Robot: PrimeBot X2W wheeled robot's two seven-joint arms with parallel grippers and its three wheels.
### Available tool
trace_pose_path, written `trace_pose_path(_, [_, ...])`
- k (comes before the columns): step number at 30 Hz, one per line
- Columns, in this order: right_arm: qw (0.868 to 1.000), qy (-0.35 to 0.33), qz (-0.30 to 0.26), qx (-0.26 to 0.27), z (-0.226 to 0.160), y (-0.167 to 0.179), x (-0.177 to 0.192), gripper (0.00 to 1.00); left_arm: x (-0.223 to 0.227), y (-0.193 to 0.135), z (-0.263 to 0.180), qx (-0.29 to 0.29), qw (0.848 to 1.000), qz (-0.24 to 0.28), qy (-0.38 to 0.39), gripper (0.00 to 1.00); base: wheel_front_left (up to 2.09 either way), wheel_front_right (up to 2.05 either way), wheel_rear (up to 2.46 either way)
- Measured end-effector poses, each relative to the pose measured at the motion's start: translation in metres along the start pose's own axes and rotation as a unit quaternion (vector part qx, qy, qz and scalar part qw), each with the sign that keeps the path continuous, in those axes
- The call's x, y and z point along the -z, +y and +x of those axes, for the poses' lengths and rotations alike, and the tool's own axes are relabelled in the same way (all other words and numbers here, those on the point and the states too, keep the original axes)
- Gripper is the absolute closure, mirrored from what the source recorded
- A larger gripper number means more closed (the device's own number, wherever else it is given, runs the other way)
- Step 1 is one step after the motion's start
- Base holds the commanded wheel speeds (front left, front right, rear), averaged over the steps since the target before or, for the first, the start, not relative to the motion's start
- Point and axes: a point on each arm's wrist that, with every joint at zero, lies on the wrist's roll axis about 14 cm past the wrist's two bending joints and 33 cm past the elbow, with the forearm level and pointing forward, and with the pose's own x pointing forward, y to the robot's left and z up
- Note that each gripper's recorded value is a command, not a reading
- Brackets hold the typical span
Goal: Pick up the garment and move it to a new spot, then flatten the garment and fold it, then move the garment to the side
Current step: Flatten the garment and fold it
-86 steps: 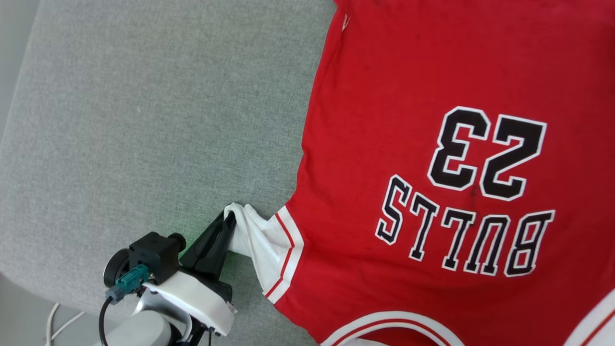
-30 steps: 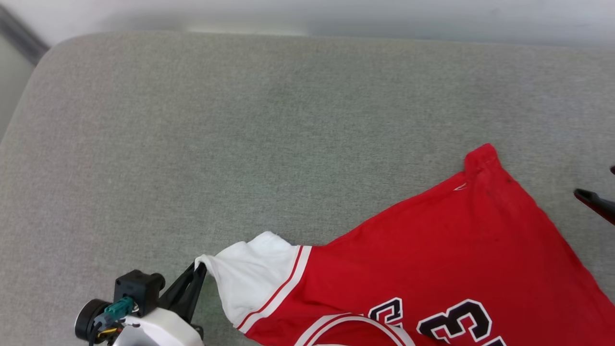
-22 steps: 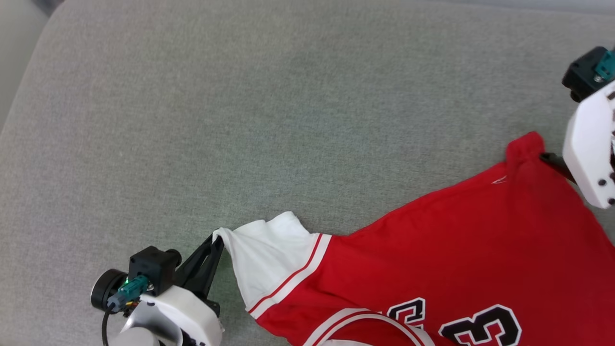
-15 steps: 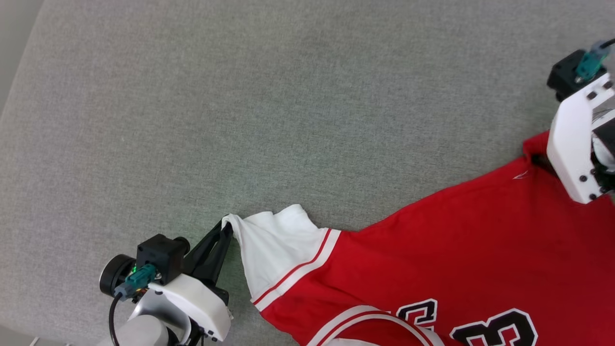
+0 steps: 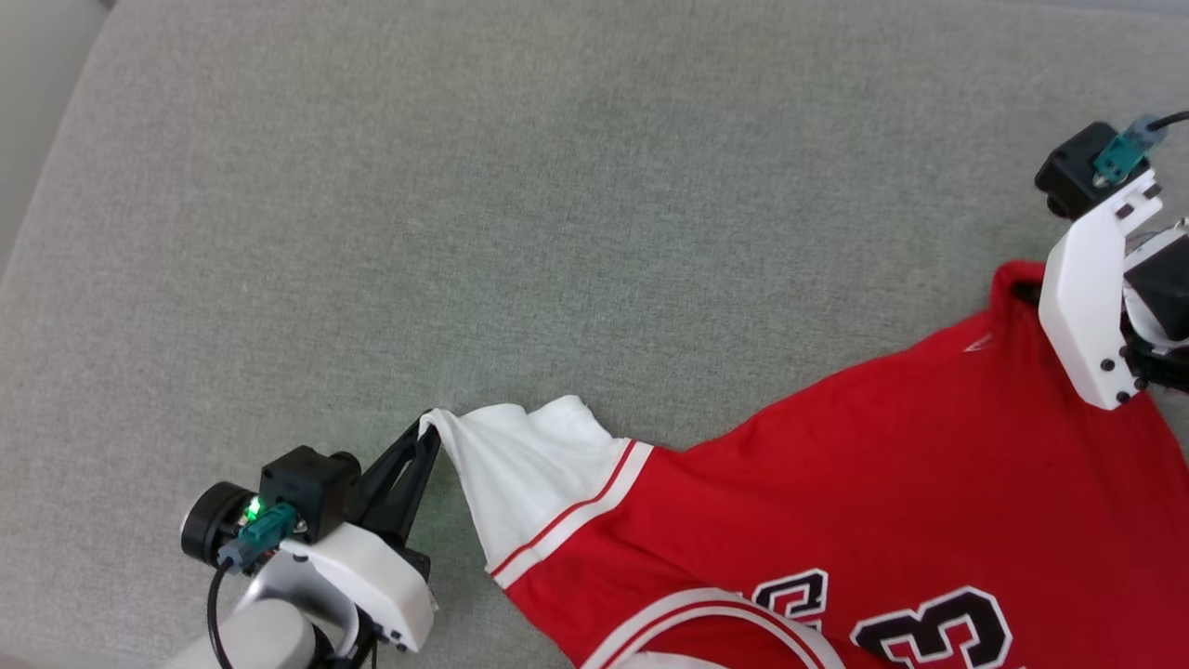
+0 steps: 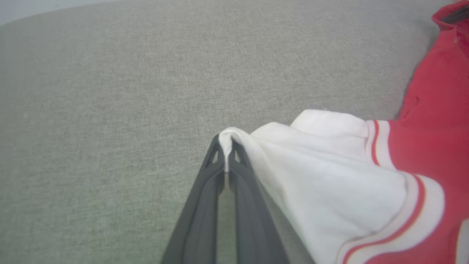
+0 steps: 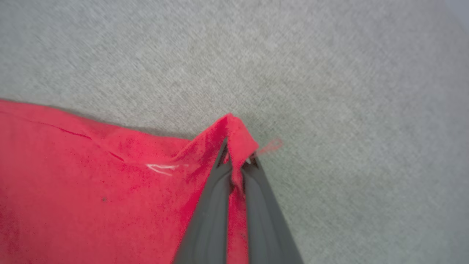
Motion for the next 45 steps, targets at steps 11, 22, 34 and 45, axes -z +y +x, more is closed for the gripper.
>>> trace_pose_path(11, [0.982,-0.179,-0.008,0.062,-0.102,-0.022,-0.060,1.00,-0.107,-0.006,0.011,0.045,0.987,0.084,-0.127,1.00,0.00,0.00,0.00])
trace_pose_path(22, [0.924,-0.352,-0.005,0.148,-0.189,-0.063,-0.120,1.00,-0.265,-0.042,0.039,0.096,0.939,0.172,-0.283,1.00,0.00,0.00,0.00])
trace_pose_path(34, [0.859,-0.451,-0.031,0.241,-0.236,-0.118,-0.204,1.00,-0.406,-0.061,0.079,0.102,0.886,0.205,-0.403,1.00,0.00,0.00,0.00])
trace_pose_path(45, [0.830,-0.472,-0.062,0.291,-0.241,-0.153,-0.257,1.00,-0.477,-0.066,0.111,0.095,0.858,0.217,-0.455,1.00,0.00,0.00,0.00])
